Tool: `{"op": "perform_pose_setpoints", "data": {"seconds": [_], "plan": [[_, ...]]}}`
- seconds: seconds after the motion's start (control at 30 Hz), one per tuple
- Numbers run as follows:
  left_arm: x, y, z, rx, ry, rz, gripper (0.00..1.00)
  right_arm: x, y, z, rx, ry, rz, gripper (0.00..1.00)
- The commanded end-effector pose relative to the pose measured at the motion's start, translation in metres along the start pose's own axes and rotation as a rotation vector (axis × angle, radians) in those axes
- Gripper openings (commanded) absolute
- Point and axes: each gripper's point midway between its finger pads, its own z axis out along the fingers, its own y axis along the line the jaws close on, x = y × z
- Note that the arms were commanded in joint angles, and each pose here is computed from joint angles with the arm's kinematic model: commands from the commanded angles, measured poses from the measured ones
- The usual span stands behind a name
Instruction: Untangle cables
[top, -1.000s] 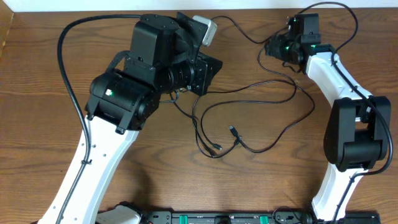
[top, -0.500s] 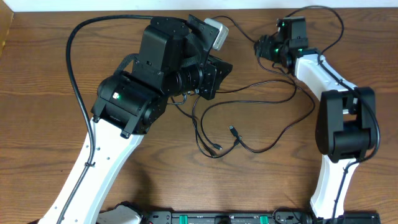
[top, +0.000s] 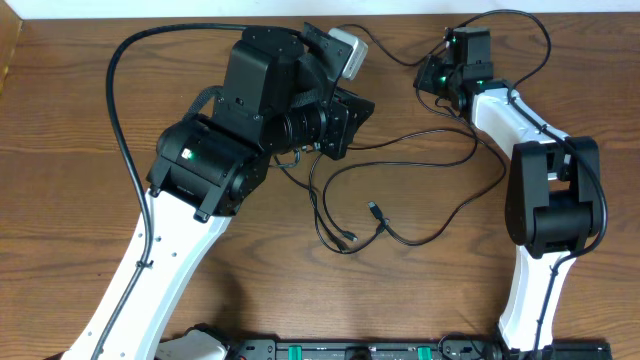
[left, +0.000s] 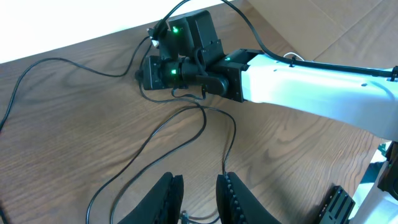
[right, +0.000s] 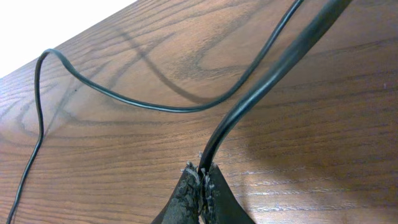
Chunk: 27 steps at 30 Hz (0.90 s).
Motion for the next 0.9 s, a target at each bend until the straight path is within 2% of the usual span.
{"op": "perform_pose_setpoints", "data": {"seconds": [0.0,0.2,0.37,0.57,0.73,0.87], "plan": [[-0.004,-0.004,-0.001,0.016,-0.010,0.001,0.24,-0.002,0.006,0.000,-0.016,-0.008,-0.006,0.01],[-0.004,-0.004,-0.001,0.016,-0.010,0.001,0.24,-0.031,0.043,-0.013,-0.156,-0.023,-0.030,0.01],[-0.004,-0.004,0.000,0.015,-0.008,0.000,0.24,-0.083,0.084,-0.050,-0.215,-0.067,-0.151,0.01],[-0.003,0.005,0.007,-0.020,0.001,-0.005,0.24,-0.146,0.123,-0.124,-0.194,-0.148,-0.260,0.01],[-0.005,0.029,0.026,-0.117,0.005,-0.011,0.24,-0.171,0.150,-0.186,-0.197,-0.205,-0.329,0.01],[-0.006,0.036,0.046,-0.117,0.011,-0.030,0.24,-0.196,0.150,-0.247,-0.084,-0.321,-0.366,0.01]]}}
